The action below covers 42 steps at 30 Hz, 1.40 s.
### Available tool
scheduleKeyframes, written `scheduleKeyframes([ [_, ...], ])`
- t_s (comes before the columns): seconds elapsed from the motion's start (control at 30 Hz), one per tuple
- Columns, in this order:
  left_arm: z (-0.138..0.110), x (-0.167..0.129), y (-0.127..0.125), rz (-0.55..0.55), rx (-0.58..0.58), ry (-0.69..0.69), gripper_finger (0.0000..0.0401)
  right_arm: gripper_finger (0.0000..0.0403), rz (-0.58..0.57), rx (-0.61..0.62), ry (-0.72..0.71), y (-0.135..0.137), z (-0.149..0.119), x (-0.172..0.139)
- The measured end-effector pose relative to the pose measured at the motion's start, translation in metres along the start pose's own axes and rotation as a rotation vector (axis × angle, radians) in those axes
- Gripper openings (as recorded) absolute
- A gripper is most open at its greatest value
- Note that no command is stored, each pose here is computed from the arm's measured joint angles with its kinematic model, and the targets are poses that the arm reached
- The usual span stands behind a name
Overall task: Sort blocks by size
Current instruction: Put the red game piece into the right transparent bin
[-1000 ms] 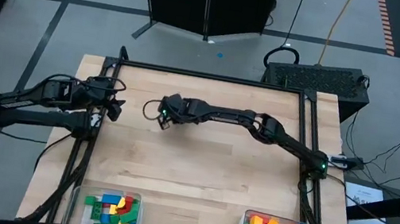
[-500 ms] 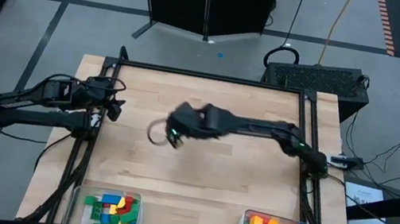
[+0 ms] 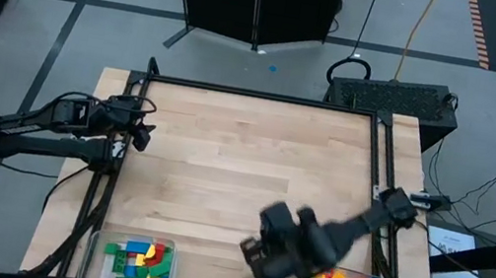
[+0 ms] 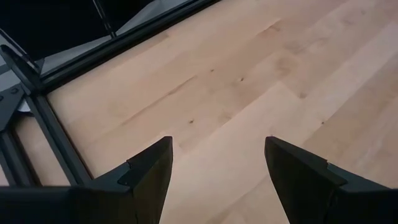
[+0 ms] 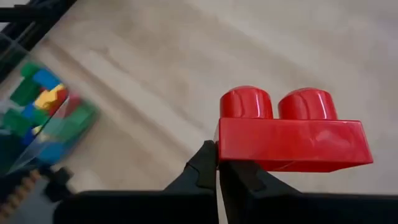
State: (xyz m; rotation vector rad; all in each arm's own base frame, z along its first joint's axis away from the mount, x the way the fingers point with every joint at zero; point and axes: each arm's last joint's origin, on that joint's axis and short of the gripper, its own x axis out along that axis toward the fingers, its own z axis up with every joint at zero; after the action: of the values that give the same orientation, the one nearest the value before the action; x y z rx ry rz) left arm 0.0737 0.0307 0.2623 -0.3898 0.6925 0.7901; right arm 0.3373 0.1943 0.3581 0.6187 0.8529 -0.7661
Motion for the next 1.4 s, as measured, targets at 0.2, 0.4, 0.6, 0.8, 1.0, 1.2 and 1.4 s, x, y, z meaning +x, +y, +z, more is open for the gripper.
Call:
scheduleKeyframes([
  [0.2,0.0,0.0,0.0,-0.004,0.001,0.004,0.0255,0.0,-0.038,0.17,0.104,-0.003,-0.071,-0.009],
  [0.4,0.0,0.0,0.0,-0.004,0.002,0.003,0.0255,0.0,-0.145,0.286,0.25,-0.017,-0.128,-0.016],
  [0.6,0.0,0.0,0.0,-0.004,0.001,0.003,0.0255,0.0,-0.285,0.232,0.472,-0.029,-0.16,-0.022],
  [0.8,0.0,0.0,0.0,-0.004,0.002,0.003,0.0255,0.0001,-0.356,0.166,0.537,-0.042,-0.187,-0.028],
  [1.0,0.0,0.0,0.0,-0.005,0.0,0.0,0.0255,0.0039,-0.379,0.143,0.548,-0.045,-0.192,-0.025],
  [1.2,0.001,0.0,-0.001,-0.011,-0.01,-0.003,0.0255,0.0113,-0.369,0.12,0.548,-0.045,-0.192,-0.025],
  [1.4,0.003,-0.004,-0.003,-0.109,-0.041,0.032,0.0255,0.0167,-0.184,0.031,0.413,-0.035,-0.177,-0.036],
])
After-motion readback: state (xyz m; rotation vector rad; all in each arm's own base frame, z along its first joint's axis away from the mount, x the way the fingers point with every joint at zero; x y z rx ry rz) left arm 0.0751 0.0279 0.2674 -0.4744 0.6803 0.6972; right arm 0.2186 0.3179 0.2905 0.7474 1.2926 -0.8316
